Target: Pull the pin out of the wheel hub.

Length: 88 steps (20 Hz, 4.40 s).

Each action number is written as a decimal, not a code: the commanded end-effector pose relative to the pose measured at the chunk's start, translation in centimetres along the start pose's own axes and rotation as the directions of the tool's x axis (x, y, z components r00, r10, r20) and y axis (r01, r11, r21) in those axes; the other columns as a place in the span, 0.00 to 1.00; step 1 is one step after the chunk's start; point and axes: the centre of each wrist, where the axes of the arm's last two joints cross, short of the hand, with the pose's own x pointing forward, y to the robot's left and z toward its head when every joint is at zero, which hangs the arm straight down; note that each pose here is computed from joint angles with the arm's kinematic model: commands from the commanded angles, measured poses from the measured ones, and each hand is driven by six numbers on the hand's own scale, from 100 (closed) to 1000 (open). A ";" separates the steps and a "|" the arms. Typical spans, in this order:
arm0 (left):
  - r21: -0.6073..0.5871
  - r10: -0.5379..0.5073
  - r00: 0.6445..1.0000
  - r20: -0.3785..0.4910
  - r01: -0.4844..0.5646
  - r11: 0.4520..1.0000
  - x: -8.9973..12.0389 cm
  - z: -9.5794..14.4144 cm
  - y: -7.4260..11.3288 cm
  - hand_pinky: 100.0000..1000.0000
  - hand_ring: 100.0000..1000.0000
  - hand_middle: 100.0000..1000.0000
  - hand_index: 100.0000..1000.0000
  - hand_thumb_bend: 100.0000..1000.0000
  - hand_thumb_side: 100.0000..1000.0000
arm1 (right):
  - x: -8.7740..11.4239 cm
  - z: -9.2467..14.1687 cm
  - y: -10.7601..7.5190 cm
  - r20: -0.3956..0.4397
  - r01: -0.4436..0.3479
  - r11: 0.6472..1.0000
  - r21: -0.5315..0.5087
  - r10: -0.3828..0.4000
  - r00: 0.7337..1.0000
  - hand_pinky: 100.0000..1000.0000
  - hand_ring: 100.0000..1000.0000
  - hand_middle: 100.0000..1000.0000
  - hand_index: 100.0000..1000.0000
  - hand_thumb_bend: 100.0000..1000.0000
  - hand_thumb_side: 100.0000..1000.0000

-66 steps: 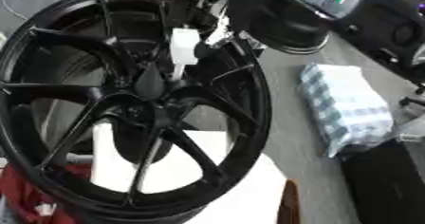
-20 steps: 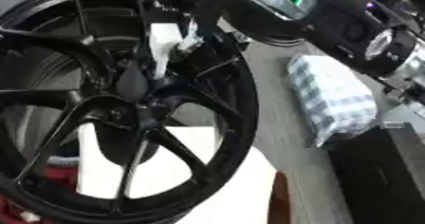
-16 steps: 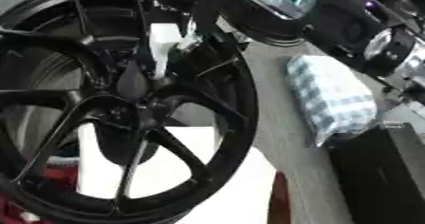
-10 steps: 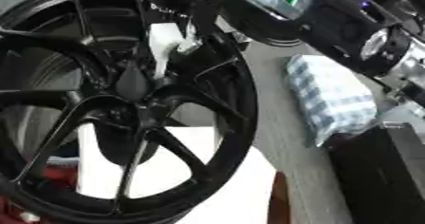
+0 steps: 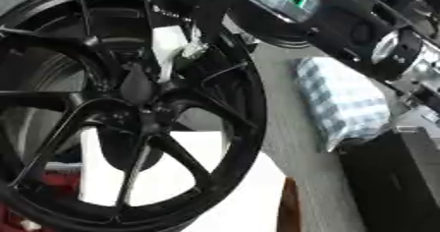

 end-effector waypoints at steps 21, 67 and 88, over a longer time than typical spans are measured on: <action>0.011 -0.013 1.000 0.017 0.013 1.000 0.8 -0.2 0.7 0.99 0.59 0.57 0.80 0.05 0.80 | 3.6 3.9 -2.0 0.093 0.010 0.995 -0.102 0.000 0.996 0.49 0.52 0.33 0.47 0.29 0.00; 0.088 -0.043 0.997 0.066 0.037 0.995 0.4 0.6 1.0 0.99 0.58 0.56 0.80 0.03 0.79 | -17.5 23.8 9.3 -0.262 -0.043 0.465 -0.884 -0.417 0.870 0.72 0.90 0.80 0.79 0.17 0.00; 0.065 -0.036 0.998 0.057 0.032 0.997 0.3 0.5 0.7 0.99 0.58 0.56 0.80 0.03 0.80 | -16.0 23.8 10.9 -0.330 -0.180 0.352 -0.919 -0.432 0.839 0.69 0.81 0.63 0.78 0.15 0.11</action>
